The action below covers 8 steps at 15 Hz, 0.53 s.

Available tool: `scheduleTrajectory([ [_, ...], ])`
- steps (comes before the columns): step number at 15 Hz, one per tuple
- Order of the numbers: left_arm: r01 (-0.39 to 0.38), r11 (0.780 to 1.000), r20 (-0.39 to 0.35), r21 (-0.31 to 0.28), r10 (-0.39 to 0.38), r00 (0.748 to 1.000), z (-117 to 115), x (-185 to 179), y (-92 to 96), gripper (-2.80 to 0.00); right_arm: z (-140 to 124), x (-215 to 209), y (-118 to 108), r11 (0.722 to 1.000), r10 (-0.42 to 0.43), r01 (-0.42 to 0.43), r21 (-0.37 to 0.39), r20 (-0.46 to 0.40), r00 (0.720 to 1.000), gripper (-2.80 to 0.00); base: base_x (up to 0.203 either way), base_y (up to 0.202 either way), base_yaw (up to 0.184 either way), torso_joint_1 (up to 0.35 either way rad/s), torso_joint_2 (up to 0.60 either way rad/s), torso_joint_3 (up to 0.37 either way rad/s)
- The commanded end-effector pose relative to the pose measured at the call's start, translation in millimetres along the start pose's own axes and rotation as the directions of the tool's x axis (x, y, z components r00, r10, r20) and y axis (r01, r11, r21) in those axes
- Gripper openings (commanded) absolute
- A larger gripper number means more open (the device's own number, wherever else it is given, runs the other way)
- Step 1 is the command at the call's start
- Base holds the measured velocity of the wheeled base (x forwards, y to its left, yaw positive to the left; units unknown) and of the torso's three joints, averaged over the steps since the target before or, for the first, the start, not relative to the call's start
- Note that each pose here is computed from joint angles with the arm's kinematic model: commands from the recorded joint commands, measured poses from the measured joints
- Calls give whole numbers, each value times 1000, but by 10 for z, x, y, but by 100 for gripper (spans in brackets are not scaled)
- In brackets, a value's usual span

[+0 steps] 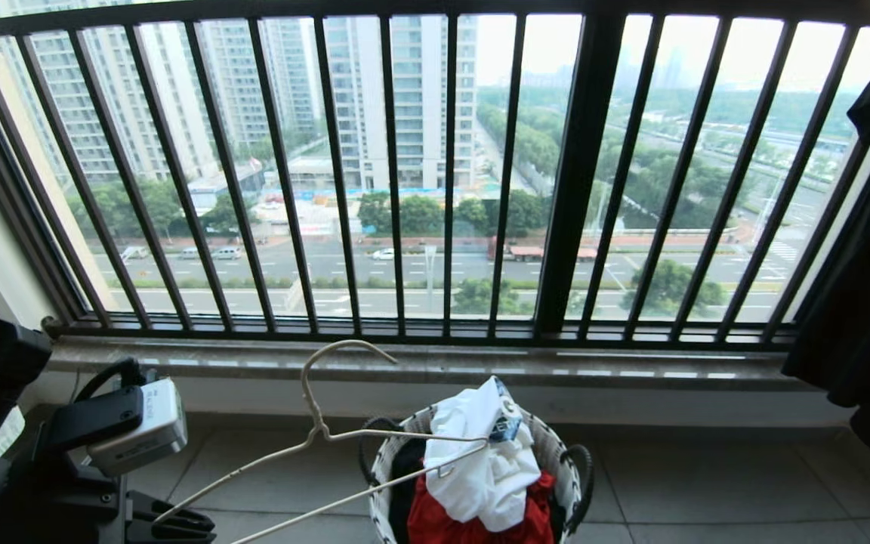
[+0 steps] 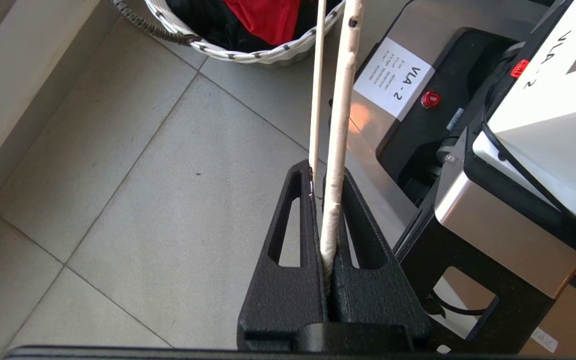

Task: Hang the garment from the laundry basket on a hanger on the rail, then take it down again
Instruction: Pick up clothes from the basket

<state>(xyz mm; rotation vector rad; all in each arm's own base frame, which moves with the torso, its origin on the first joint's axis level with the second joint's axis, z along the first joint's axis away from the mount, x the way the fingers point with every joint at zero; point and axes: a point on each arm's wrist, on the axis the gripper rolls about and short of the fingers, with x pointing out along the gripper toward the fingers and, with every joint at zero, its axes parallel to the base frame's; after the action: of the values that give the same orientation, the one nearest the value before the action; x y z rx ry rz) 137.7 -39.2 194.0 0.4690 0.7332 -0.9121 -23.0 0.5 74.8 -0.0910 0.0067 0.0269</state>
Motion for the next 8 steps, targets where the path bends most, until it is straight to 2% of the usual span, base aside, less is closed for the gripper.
scheduleTrajectory([
  [1,2,1000,3,5,-2,1000,-1,-8,-9,-280,0,1,0,1000,1,-1,-1,-1,1000,-280,0,0,0,5,2,-170],
  [8,-11,1000,19,14,11,1000,-2,-56,-40,-280,0,1,0,1000,0,0,-1,-1,1000,-280,0,0,0,1,3,-194],
])
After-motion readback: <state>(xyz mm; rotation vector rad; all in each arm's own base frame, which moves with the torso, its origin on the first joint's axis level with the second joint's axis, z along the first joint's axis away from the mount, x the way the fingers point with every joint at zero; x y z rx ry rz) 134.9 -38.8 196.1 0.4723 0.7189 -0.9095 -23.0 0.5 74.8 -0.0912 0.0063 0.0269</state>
